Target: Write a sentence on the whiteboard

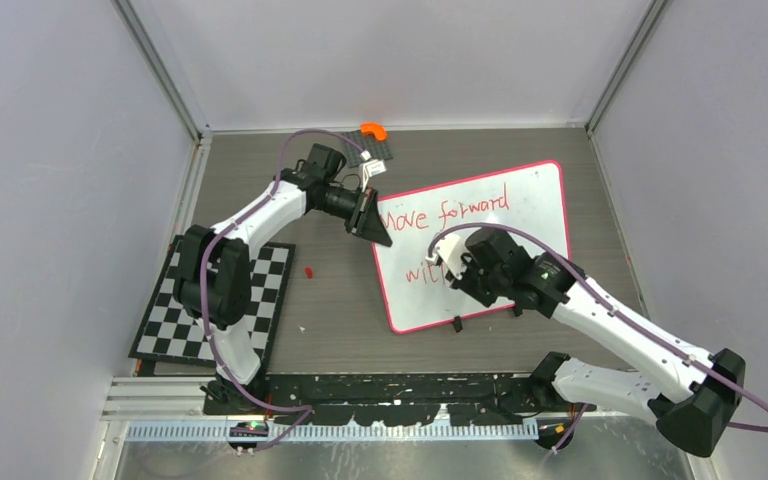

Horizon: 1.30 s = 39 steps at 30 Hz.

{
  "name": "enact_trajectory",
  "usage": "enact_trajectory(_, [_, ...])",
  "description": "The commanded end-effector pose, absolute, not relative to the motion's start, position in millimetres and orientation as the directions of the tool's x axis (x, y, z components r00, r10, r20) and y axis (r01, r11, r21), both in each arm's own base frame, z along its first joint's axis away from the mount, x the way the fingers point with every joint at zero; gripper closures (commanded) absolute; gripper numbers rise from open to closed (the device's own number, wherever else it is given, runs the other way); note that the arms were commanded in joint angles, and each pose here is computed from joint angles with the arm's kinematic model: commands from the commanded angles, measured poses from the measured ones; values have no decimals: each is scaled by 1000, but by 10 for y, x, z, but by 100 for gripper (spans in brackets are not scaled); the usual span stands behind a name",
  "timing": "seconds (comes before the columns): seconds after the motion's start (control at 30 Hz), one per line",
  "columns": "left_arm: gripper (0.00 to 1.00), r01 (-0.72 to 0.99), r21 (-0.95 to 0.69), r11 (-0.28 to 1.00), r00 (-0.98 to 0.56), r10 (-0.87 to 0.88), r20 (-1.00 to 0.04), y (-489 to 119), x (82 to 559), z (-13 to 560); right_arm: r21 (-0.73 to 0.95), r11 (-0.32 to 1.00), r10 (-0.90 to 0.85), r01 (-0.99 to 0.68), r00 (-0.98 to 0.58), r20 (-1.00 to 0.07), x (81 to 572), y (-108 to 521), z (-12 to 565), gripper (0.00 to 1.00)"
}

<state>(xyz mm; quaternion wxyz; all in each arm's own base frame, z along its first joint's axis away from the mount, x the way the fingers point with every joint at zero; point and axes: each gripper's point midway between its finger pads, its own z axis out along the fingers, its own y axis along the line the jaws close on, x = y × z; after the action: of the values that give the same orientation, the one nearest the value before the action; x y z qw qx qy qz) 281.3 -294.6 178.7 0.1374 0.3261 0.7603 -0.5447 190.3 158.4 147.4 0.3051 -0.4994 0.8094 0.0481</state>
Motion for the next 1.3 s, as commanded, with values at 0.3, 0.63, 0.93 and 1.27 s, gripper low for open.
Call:
enact_trajectory(0.3, [66, 672, -715, 189, -721, 383, -577, -2989, 2770, 1743, -102, 644, -610, -758, -430, -665, 2167, 1495, 1904, 100])
enact_trajectory(0.63, [66, 675, -716, 176, -716, 389, -580, -3027, 2727, 1718, 97, 657, -501, -748, -529, -685, 2007, 1435, 1996, 100])
enact_trajectory(0.93, [81, 666, -725, 175, -722, 398, -566, -3072, 2698, 1668, 171, 712, -404, -681, -596, -694, 2033, 1338, 1946, 100])
enact_trajectory(1.27, [100, 662, -726, 188, -727, 398, -560, -3085, 2728, 1648, 46, 804, -384, -593, -576, -722, 2223, 1095, 1906, 100])
